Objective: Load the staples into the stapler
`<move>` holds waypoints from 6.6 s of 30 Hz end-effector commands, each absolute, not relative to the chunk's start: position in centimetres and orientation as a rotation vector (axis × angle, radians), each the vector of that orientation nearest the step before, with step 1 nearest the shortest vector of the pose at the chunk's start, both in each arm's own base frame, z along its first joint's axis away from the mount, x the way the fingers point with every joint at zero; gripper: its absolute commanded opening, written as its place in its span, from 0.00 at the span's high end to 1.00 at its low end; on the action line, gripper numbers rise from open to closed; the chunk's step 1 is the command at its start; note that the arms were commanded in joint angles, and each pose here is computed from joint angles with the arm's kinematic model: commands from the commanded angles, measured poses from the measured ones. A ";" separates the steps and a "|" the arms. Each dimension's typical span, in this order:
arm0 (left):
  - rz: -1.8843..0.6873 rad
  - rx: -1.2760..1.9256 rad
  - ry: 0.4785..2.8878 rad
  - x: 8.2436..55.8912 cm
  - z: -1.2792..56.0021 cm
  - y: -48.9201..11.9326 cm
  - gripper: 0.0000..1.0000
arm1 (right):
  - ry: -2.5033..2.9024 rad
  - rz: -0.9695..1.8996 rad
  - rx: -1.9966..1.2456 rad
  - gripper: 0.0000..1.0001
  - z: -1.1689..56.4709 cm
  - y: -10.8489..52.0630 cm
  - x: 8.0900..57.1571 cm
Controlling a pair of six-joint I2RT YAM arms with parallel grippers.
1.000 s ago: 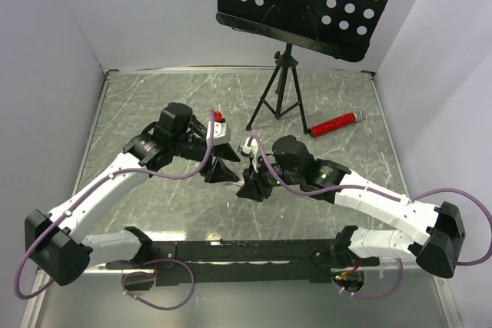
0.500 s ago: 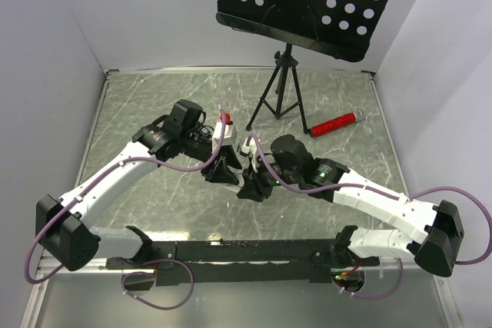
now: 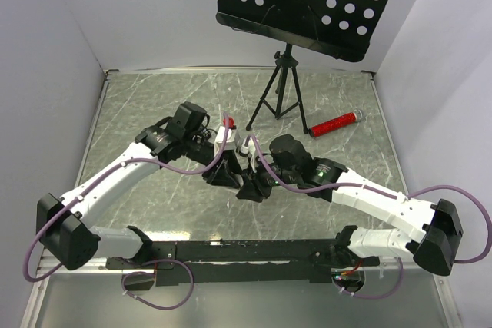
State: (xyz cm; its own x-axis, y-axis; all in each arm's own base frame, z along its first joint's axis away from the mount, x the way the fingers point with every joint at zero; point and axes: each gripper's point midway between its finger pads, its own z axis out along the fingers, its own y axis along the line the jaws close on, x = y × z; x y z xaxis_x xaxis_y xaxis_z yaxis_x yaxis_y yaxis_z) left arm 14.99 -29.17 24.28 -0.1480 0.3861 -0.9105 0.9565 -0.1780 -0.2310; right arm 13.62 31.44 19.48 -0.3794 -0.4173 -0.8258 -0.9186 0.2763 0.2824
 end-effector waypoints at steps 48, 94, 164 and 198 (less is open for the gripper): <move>-1.190 0.795 1.261 20.0 33.7 -30.1 0.99 | 1.952 1.176 -0.105 0.41 26.0 26.6 21.6; -1.114 0.072 1.310 21.2 31.0 -22.7 0.99 | 1.557 1.240 0.498 1.00 33.0 17.7 25.0; -0.497 1.235 2.135 23.8 23.1 -33.4 0.88 | 1.852 1.173 0.260 1.00 25.0 21.9 25.6; -0.062 1.903 2.400 15.7 8.9 -22.7 0.94 | 2.021 0.726 0.269 0.33 17.0 15.4 23.7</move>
State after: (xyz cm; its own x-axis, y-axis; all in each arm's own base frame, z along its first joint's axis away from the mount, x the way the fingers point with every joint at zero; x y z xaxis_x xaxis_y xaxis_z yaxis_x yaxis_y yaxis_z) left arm 16.86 -22.78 9.66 -0.2774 0.9510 -0.1366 0.9566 0.2866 0.0525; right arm 23.17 15.27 17.21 -0.5497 0.4695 -0.6909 -0.0832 0.7922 0.6046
